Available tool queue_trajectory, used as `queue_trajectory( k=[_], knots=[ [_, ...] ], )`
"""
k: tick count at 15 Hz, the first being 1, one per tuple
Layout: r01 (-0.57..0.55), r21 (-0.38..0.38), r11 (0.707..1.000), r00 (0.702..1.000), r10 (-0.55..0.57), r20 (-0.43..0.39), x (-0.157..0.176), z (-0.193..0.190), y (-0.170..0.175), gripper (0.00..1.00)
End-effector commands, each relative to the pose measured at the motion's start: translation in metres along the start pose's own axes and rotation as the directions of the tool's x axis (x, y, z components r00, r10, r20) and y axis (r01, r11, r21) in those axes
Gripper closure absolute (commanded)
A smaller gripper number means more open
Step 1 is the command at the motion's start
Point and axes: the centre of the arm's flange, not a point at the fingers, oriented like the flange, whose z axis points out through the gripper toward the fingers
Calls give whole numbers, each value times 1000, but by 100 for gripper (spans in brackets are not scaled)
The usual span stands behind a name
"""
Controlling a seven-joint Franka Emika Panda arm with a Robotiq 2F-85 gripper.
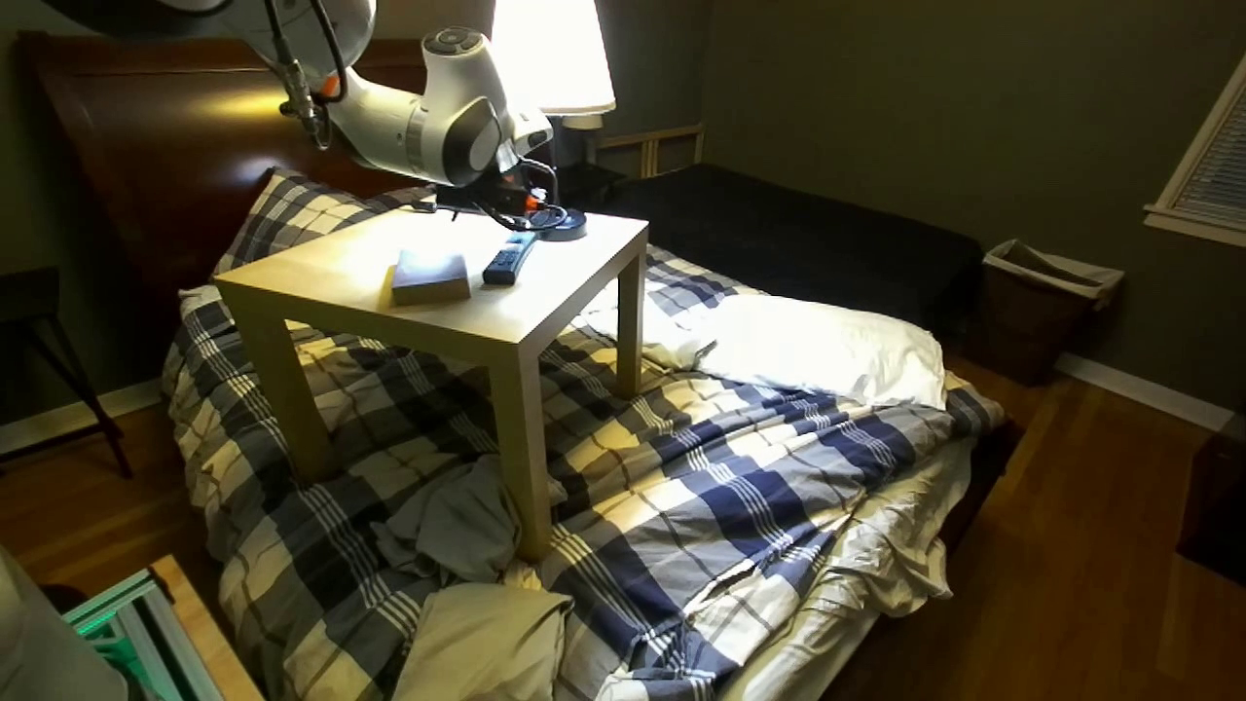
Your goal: Press a button on the top part of the black remote
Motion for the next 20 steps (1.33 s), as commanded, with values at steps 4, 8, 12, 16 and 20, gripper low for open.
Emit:
queue_trajectory(
  k=[4,8,12,16,20],
  knots=[
    [2,-10,1000,1000,-2,-18,0,12,1,100],
    [-6,-11,1000,999,6,-36,0,16,0,100],
    [-16,-17,1000,998,15,-61,0,20,0,100],
    [-14,-28,1000,998,12,-70,-2,24,3,100],
    [-8,-37,999,999,6,-41,-8,29,6,100]
  ],
)
